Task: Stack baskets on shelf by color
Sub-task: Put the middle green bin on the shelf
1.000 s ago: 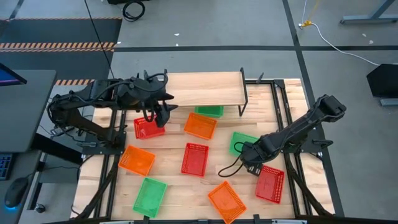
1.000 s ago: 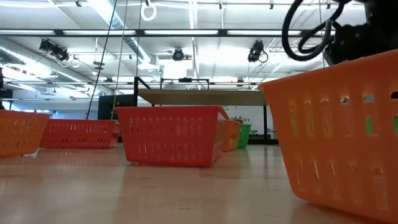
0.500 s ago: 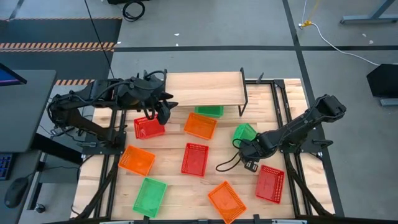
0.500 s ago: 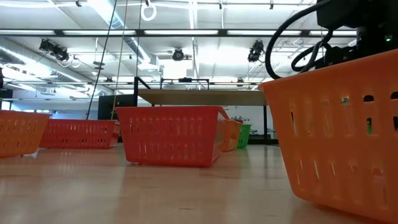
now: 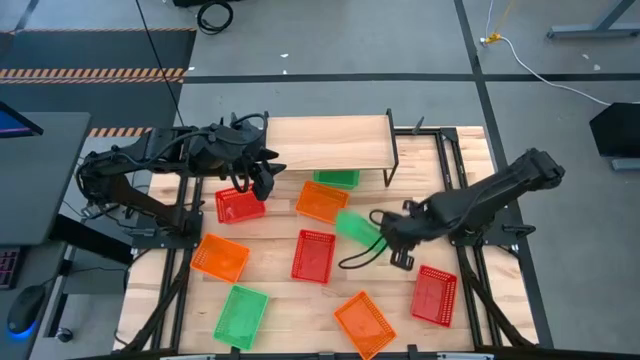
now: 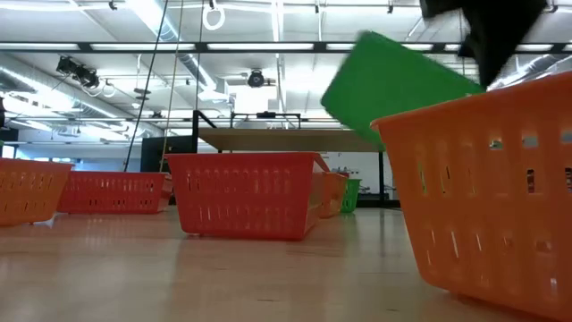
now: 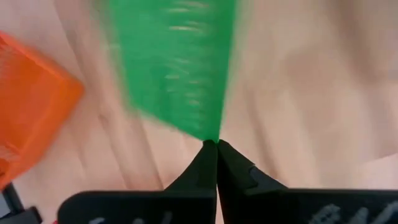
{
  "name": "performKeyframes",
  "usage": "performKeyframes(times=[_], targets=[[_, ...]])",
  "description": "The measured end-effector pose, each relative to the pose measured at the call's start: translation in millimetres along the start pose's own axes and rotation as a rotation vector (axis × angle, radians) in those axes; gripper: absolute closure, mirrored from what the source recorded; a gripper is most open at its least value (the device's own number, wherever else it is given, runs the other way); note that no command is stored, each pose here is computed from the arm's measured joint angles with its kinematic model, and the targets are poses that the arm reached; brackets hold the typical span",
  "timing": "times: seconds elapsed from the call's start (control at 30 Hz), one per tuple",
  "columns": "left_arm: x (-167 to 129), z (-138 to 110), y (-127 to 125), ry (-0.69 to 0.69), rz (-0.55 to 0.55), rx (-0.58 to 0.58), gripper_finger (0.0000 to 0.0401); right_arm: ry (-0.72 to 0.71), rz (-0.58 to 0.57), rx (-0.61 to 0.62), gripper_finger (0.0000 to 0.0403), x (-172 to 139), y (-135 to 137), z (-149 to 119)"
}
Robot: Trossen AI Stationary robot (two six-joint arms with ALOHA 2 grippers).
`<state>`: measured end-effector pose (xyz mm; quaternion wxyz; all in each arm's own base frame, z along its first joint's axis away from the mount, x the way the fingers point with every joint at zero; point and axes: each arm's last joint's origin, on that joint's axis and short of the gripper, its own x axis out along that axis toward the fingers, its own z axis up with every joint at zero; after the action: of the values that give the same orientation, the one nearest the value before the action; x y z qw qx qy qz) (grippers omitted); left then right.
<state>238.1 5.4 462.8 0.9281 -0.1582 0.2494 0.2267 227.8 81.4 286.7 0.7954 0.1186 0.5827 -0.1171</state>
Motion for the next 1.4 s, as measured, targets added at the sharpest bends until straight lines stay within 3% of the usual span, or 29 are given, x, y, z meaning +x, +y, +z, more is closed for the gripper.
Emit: performKeyframes(times=[0.17, 0.27, 0.4, 0.57, 0.8, 1.07, 1.23, 1.4], targets=[[0.0, 0.0, 0.0, 0.000, 0.000, 0.000, 0.0223, -0.155, -0.134, -0.151, 0.0402, -61.9, -17.2, 30.5], [-0.1, 0.1, 0.2, -0.004, 0.007, 0.001, 0.0223, -0.225, -0.259, -0.272, 0.0402, -83.6, -33.2, 48.7], [0.0, 0.3, 0.1, -0.006, 0.007, 0.000, 0.0225, -0.270, -0.422, -0.329, 0.0402, -95.5, -63.3, 69.8], [-0.1, -0.1, -0.5, -0.003, 0.004, 0.001, 0.0223, -0.229, -0.498, -0.268, 0.0402, -91.1, -101.1, 85.7], [-2.3, -3.0, -5.9, 0.005, -0.017, 0.013, 0.0227, -0.285, -0.183, -0.162, 0.0388, -91.0, -108.6, 93.0], [-1.9, -2.6, -5.0, 0.003, -0.013, 0.015, 0.0228, -0.372, -0.008, -0.098, 0.0314, -92.9, -92.4, 99.6], [-1.5, -2.1, -4.1, 0.002, -0.009, 0.013, 0.0229, -0.438, 0.174, -0.174, 0.0274, -84.8, -68.4, 109.4], [-1.6, -2.1, -4.2, 0.002, -0.011, 0.014, 0.0229, -0.306, 0.181, -0.334, 0.0244, -40.4, -44.8, 112.6]])
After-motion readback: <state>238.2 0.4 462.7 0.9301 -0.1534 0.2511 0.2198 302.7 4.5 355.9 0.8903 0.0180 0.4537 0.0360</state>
